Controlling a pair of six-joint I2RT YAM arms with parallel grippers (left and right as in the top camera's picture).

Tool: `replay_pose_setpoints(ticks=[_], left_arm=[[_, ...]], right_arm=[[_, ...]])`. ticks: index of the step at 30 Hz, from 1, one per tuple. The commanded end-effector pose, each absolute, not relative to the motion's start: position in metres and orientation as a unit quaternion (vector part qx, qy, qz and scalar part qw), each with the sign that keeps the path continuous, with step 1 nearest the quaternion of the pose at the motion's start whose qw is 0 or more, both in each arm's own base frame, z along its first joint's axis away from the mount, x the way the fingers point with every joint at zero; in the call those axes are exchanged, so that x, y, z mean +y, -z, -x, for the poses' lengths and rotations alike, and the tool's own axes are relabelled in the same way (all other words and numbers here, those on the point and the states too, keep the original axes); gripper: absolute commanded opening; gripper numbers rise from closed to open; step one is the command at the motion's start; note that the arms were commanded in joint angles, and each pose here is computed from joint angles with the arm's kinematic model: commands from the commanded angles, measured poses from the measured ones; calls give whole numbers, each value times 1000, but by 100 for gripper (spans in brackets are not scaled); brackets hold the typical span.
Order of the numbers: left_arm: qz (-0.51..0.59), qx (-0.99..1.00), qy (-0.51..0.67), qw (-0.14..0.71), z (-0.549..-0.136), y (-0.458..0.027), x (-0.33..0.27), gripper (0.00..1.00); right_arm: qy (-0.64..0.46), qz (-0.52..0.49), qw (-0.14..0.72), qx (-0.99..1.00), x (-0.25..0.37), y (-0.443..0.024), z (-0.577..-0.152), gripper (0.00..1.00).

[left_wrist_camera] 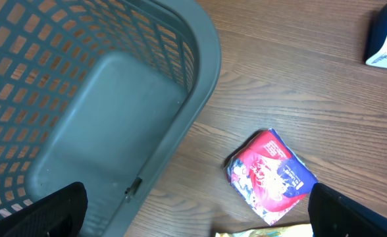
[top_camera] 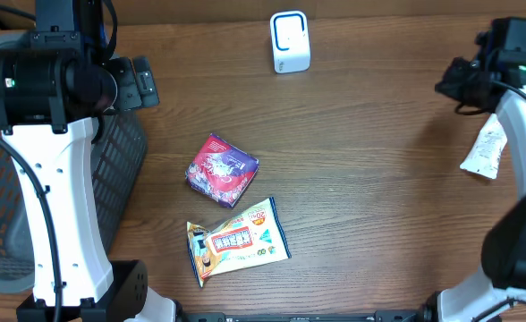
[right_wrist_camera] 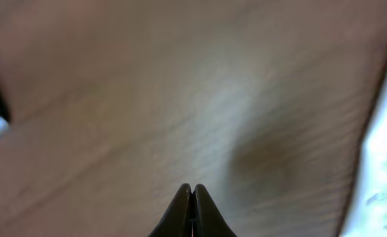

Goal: Scan the item barcode
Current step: 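Move the tube to the far right and set it on the table, then open the right gripper and bring it back over the detergent bag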

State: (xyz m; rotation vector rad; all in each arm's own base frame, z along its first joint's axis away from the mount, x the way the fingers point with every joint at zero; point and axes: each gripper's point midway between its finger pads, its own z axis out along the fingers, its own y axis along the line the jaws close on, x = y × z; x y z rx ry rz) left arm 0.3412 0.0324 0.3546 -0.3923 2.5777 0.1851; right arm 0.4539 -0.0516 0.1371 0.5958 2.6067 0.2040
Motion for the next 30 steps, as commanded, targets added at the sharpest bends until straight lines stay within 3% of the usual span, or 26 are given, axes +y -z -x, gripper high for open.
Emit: replay_pose_setpoints(ticks=[1,6,8,10,17,25,30], left_arm=[[142,954,-69,255,-343,-351,34,99],[142,954,-69,255,-343,-351,34,100],[142,954,-69,255,-343,-351,34,99],[142,954,-69,255,-343,-351,34,100],[142,954,-69,255,-343,-351,34,99],[142,954,-69,255,-343,-351,34,100],[142,954,-69,255,-343,-351,34,100]], right_arm=[[-119,-170,191,959,-2,-127,-448,4],[-128,-73,121,982,86,-117,-412,6],[-76,-68,144,984,82,-116,-419,24],[-46,-73,177,980,71,-119,-433,27],[-34,-185,187,964,-1,-93,-459,4],[-18,-247,115,962,-67,-29,-446,4],[-15,-282,123,952,-99,-22,-447,4]])
